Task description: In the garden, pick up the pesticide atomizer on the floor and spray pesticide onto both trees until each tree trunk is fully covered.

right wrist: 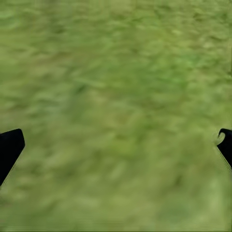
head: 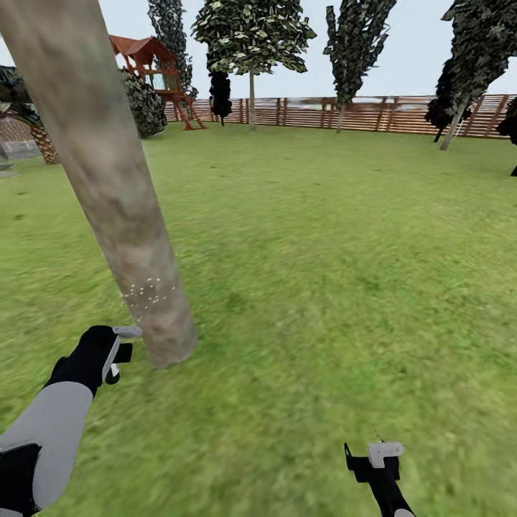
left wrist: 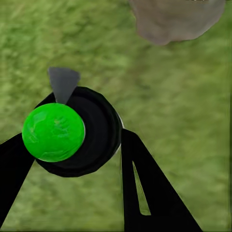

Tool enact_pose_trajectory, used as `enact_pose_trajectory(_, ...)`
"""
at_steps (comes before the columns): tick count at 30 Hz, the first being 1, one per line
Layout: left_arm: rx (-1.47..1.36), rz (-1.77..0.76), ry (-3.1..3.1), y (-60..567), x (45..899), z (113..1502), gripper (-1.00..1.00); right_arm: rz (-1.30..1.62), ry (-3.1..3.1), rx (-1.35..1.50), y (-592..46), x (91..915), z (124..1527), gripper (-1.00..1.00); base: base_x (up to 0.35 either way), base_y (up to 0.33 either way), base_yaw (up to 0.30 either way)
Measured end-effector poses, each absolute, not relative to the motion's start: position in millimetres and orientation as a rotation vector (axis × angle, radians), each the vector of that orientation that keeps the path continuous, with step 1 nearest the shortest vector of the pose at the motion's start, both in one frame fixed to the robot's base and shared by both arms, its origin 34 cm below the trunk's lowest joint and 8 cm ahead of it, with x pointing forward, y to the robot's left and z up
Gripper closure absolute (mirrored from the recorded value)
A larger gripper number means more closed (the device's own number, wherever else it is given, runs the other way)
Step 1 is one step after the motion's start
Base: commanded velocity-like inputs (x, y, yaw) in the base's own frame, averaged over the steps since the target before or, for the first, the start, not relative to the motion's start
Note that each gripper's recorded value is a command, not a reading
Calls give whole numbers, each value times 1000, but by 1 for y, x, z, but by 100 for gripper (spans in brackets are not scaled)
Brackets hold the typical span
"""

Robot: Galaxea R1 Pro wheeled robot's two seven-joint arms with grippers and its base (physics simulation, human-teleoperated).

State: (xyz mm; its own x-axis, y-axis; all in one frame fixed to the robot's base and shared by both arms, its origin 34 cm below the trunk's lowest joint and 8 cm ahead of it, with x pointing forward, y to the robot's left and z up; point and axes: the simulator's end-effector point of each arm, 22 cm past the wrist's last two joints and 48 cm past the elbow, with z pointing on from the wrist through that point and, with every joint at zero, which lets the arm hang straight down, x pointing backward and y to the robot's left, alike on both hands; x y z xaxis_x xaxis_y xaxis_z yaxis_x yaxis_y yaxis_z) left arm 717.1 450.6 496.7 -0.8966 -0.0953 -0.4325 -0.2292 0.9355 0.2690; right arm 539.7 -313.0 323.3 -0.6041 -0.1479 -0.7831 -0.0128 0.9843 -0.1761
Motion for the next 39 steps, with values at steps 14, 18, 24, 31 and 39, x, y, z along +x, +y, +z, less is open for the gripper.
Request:
enact_pose_trajectory(14, -184, 357, 2686, 398, 723, 484, 100, -189, 2215, -112, -313, 539, 323, -100, 179, -218, 277)
enact_pose_trajectory(18, -163, 355, 2705, 392, 704, 461, 100, -187, 2216, -111, -312, 539, 323, -100, 6, -275, 240)
enact_pose_trajectory(24, -135, 348, 2682, 387, 693, 439, 100, -186, 2213, -112, -312, 540, 323, -100, 58, -277, 24)
enact_pose_trajectory(31, -141, 351, 2673, 390, 694, 441, 100, -185, 2215, -112, -312, 539, 323, -100, 197, -234, 0)
enact_pose_trajectory(39, -138, 351, 2672, 389, 695, 442, 100, -185, 2215, -112, -311, 539, 323, -100, 183, -225, 182)
